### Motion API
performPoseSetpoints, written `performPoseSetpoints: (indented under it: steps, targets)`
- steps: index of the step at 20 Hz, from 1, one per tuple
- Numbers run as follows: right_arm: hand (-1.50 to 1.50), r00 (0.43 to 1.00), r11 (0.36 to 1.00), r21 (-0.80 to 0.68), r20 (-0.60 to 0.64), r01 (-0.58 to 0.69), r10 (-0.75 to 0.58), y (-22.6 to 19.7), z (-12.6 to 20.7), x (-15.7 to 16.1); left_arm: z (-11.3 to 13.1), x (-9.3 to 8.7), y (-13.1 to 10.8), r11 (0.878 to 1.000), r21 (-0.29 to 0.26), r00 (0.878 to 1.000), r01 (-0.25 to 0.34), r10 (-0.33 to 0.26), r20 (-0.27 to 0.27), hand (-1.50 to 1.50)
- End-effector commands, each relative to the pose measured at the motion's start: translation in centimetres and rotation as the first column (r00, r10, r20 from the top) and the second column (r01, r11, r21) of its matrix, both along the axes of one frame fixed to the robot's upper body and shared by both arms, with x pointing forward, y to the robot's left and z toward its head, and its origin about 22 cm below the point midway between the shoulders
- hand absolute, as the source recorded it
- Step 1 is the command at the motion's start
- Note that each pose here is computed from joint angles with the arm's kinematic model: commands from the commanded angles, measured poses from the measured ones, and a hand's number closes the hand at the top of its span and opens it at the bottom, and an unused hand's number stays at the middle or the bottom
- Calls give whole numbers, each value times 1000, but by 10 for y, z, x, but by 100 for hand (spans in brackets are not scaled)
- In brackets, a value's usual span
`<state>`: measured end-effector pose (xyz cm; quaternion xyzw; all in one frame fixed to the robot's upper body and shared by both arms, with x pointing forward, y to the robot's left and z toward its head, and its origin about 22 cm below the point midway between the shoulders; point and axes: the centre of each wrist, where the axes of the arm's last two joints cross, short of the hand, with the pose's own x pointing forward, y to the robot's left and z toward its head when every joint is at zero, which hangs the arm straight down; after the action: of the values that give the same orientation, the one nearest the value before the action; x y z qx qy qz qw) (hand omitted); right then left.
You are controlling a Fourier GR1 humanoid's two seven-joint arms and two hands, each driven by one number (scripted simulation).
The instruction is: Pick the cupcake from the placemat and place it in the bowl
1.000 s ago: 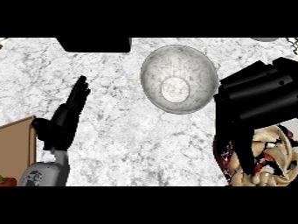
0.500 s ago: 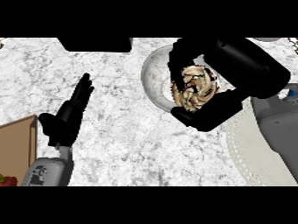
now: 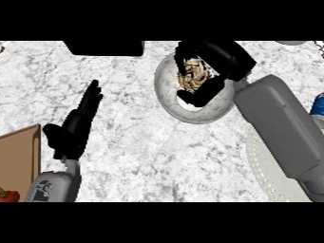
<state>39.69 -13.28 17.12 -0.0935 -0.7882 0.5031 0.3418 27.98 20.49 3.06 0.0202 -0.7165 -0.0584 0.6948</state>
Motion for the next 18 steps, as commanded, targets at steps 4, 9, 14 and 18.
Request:
performPoseSetpoints:
  steps: [4,9,14,18]
  targets:
    - [150,977,998,-68,-211,-13,-2,-10,-45,36,10,2,7,1000,19,1000,7,-7,19,0]
    - [-150,939,988,-28,-317,-150,133,-25,-67,44,-5,-7,-1,1000,7,1000,-4,3,6,0]
    - [-150,920,967,180,-317,-179,230,-19,-63,53,1,-3,18,1000,7,1000,-11,11,0,0]
    - [-150,930,924,358,-276,-136,244,-25,-43,61,-11,-5,2,1000,-11,1000,0,0,3,0]
